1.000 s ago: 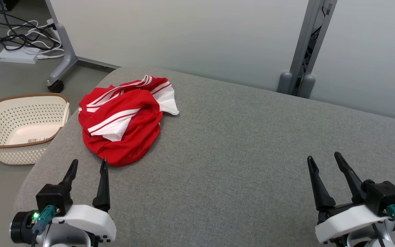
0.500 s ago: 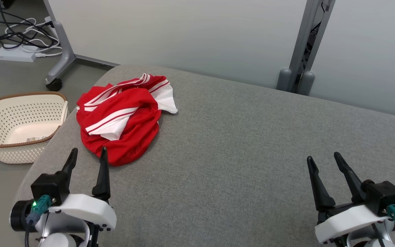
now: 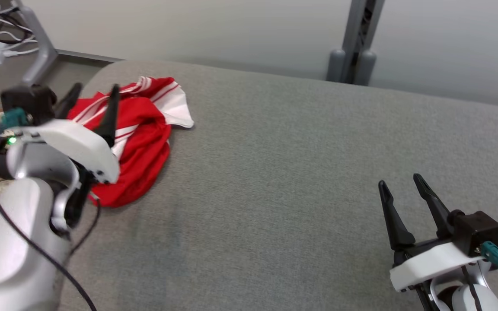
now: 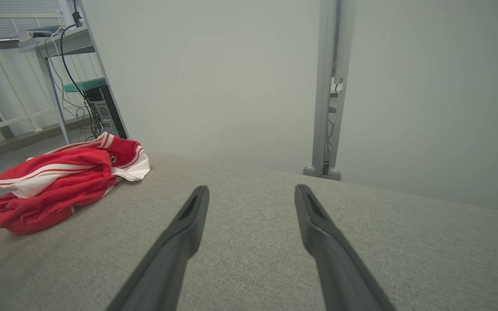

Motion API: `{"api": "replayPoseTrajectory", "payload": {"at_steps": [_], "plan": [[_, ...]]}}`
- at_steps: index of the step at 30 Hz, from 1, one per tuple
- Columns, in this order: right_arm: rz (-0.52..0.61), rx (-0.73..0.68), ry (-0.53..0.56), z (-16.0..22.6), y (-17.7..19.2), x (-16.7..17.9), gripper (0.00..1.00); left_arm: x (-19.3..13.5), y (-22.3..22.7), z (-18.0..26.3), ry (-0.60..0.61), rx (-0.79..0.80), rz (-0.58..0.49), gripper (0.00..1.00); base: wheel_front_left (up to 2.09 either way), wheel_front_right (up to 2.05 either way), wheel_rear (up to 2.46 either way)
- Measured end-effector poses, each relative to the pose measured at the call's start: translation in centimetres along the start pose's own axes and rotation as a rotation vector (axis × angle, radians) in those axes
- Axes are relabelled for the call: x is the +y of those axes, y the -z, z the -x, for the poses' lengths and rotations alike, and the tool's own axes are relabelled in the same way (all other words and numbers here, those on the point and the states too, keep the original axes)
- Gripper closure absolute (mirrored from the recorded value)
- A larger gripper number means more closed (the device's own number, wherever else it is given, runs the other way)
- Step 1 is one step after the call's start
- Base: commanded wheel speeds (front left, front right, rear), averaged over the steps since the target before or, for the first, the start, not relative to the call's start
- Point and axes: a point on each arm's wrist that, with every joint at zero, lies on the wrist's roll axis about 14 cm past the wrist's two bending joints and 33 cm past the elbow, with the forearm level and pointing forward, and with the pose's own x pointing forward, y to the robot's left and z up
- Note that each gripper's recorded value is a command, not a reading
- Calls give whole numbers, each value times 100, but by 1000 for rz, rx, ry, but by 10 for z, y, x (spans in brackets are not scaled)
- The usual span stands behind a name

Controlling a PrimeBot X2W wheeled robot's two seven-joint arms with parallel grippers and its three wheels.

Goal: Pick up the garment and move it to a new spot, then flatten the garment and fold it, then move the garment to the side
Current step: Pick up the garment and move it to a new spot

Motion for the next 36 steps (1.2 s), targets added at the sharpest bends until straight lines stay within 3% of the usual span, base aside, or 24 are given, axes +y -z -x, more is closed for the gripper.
{"api": "replayPoseTrajectory", "payload": {"at_steps": [5,12,19,20,21,22,27,36], "plan": [[-4,15,23,-4,8,-12,0,27,53,-36,-58,251,-20,0,0,0,0],[-16,70,70,-7,32,-38,0,61,146,-47,-143,605,-22,0,0,0,0],[-37,126,105,-5,58,-54,0,79,205,-39,-201,790,-10,0,0,0,0],[-38,127,106,-6,59,-55,0,80,210,-37,-209,807,-4,3,0,0,0],[-38,127,106,-7,59,-55,0,81,212,-38,-212,808,-2,62,0,0,0],[-38,123,105,-8,59,-56,0,82,209,-41,-216,787,1,100,0,0,0],[-42,122,105,-9,58,-55,0,95,171,-66,-233,609,-24,100,0,0,0],[-33,81,109,-6,40,-52,0,86,46,-105,-183,132,-61,100,0,0,0]]}}
